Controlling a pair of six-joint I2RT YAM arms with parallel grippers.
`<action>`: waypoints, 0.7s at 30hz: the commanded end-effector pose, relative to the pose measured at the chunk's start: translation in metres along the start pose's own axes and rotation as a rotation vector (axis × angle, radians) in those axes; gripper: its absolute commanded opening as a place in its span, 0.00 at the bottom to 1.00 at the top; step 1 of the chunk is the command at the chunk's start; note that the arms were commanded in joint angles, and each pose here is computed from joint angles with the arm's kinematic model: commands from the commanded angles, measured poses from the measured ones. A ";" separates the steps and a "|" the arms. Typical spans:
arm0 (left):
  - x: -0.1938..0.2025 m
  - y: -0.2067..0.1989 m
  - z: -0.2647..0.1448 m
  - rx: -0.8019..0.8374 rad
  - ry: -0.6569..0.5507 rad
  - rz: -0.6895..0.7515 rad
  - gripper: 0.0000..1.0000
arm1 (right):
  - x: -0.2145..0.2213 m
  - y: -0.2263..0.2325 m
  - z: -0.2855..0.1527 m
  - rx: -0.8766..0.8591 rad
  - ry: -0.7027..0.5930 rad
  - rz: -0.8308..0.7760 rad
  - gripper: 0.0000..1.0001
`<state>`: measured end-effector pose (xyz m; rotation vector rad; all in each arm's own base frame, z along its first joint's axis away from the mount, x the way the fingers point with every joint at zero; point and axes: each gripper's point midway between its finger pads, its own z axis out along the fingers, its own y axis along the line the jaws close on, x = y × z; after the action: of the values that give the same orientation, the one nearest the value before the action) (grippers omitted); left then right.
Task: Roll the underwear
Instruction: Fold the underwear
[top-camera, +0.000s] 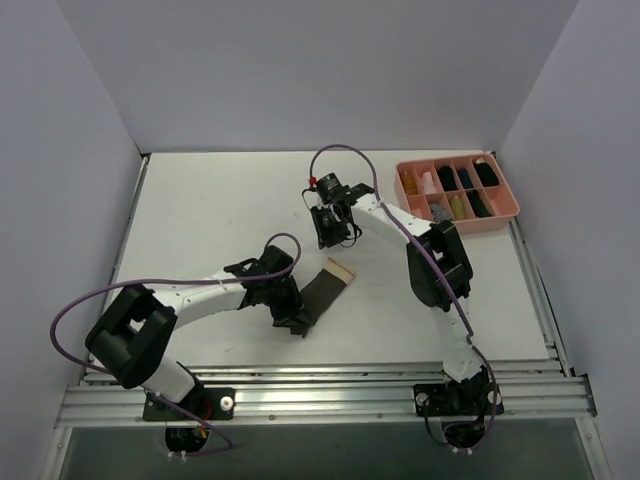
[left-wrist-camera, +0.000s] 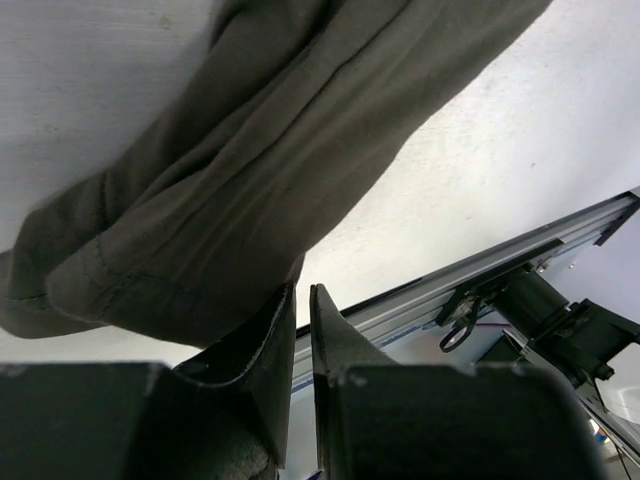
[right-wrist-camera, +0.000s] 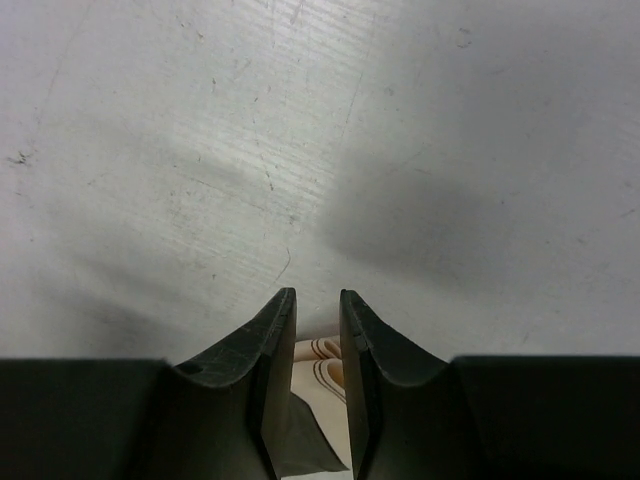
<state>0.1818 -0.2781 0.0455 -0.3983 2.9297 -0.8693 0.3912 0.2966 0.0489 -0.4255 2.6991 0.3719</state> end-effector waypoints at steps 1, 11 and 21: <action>-0.001 0.012 0.000 -0.051 -0.014 0.004 0.19 | 0.010 0.004 0.009 -0.027 0.045 -0.065 0.21; -0.002 0.049 -0.016 -0.155 -0.039 0.013 0.19 | 0.038 0.015 0.017 -0.041 0.093 -0.081 0.21; -0.057 0.079 -0.052 -0.211 -0.114 0.014 0.22 | 0.084 0.010 0.002 -0.016 0.120 -0.039 0.20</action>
<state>0.1942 -0.1880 0.0299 -0.5058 2.9627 -0.5540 0.3412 0.2990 0.0116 -0.5362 2.7496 0.3982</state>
